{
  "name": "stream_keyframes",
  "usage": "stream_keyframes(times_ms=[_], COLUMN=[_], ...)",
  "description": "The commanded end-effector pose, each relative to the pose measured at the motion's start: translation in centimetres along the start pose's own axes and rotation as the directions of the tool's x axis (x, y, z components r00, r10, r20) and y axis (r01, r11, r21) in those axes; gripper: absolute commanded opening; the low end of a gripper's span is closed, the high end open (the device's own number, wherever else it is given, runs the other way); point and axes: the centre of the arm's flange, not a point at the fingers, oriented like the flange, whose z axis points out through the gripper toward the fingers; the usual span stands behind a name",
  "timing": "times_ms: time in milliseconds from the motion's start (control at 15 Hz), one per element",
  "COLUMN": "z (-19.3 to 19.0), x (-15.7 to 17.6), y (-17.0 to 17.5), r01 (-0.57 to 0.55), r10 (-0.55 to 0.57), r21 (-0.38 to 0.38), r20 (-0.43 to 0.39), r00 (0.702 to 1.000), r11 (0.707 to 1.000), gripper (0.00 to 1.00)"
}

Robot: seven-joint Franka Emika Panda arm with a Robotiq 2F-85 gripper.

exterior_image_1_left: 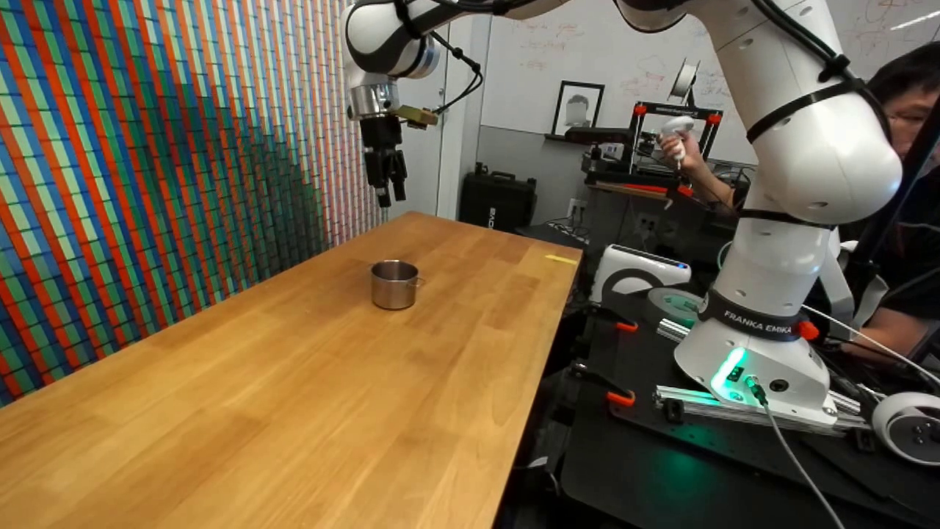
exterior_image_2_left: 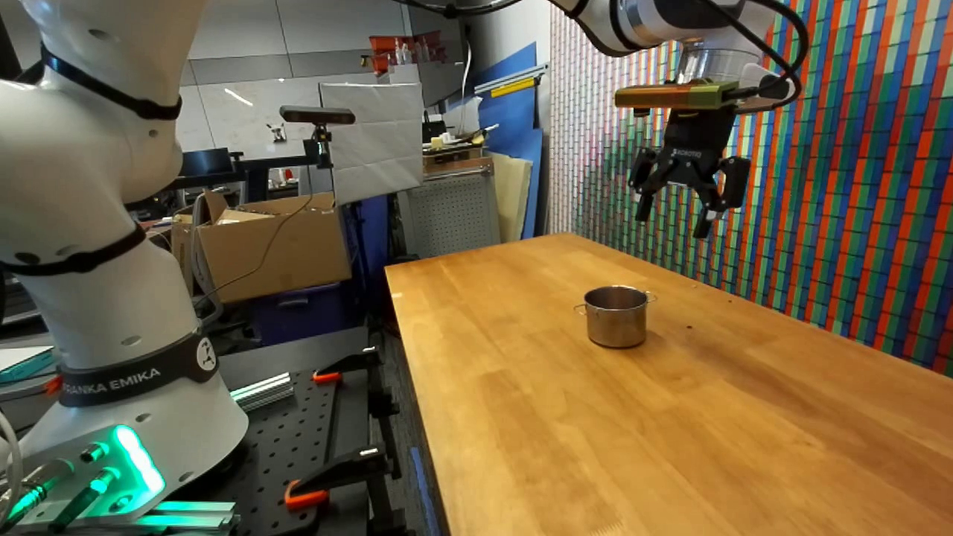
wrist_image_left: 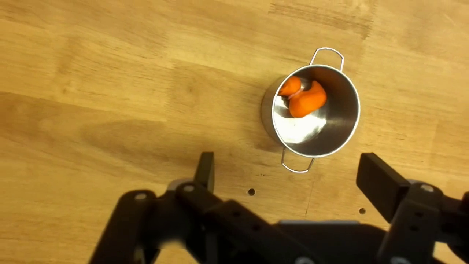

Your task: Put the orange rubber duck into the pot

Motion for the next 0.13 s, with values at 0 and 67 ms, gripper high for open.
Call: stream_keyframes(times_ms=[0,67], z=[-0.02,0.05], x=[-0.03,-0.04], y=[0.00,-0.01], r01=[0.000,0.000], r10=[0.000,0.000], r21=[0.000,0.000], r20=[0.001,0.002], r00=[1.000,1.000], r11=[1.000,1.000], gripper=[1.00,1.00])
